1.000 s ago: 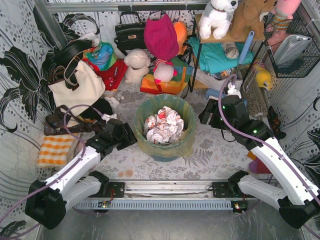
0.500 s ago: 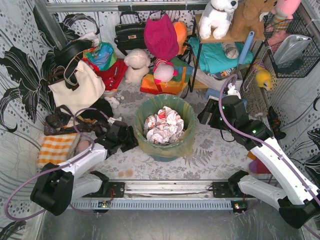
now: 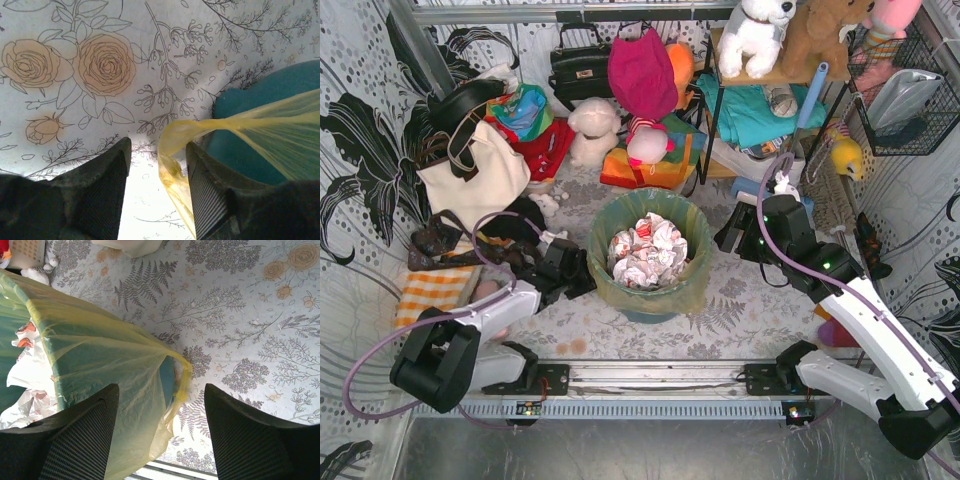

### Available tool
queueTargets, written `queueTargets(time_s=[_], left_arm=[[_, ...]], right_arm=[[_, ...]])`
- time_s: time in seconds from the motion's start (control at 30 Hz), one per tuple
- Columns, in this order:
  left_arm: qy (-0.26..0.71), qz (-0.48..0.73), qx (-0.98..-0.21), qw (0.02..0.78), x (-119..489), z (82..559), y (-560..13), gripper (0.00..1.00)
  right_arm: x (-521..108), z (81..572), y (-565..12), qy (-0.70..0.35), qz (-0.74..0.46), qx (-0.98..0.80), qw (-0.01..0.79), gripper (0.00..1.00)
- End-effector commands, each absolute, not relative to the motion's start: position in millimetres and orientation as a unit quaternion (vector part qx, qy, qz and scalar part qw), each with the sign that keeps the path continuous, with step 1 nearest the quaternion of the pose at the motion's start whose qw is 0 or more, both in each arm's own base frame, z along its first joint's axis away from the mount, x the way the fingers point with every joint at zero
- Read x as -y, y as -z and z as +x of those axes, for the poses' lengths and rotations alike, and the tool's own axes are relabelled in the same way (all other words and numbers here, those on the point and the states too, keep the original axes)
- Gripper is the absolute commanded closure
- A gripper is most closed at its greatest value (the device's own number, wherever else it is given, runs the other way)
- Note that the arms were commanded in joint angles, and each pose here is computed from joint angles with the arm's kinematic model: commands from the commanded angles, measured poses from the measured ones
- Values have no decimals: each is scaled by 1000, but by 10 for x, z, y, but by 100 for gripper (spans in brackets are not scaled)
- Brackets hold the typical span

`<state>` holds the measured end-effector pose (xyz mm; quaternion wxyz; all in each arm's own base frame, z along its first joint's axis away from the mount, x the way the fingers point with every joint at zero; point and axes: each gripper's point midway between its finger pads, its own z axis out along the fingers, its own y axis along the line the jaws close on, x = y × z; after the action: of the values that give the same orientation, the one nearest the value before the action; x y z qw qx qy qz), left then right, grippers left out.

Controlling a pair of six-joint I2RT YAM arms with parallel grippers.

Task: Tie the trash bag

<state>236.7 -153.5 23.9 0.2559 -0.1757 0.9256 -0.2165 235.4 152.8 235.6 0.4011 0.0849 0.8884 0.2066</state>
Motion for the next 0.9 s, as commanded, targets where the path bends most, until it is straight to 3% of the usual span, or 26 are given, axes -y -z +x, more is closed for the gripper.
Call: queueTargets(time_s=[0.0, 0.33, 0.57, 0.7, 0.87], left_arm=[[180, -169, -933, 260, 1414, 2404, -160, 45], [168, -158, -935, 268, 1385, 2443, -225, 68], [185, -135, -932, 282, 1435, 2480, -370, 77], [192, -121, -931, 285, 1459, 2474, -438, 99], [192, -109, -931, 290, 1457, 2475, -500, 100]], right_arm=[[-1566, 2362, -2379, -217, 88, -885, 403, 32], [-1524, 2335, -2287, -209, 94, -888, 399, 32], [-1477, 2234, -1914, -185, 115, -910, 354, 33], [-1480, 2151, -1648, -184, 125, -918, 329, 33], [-1527, 2049, -1297, -202, 139, -921, 302, 34]])
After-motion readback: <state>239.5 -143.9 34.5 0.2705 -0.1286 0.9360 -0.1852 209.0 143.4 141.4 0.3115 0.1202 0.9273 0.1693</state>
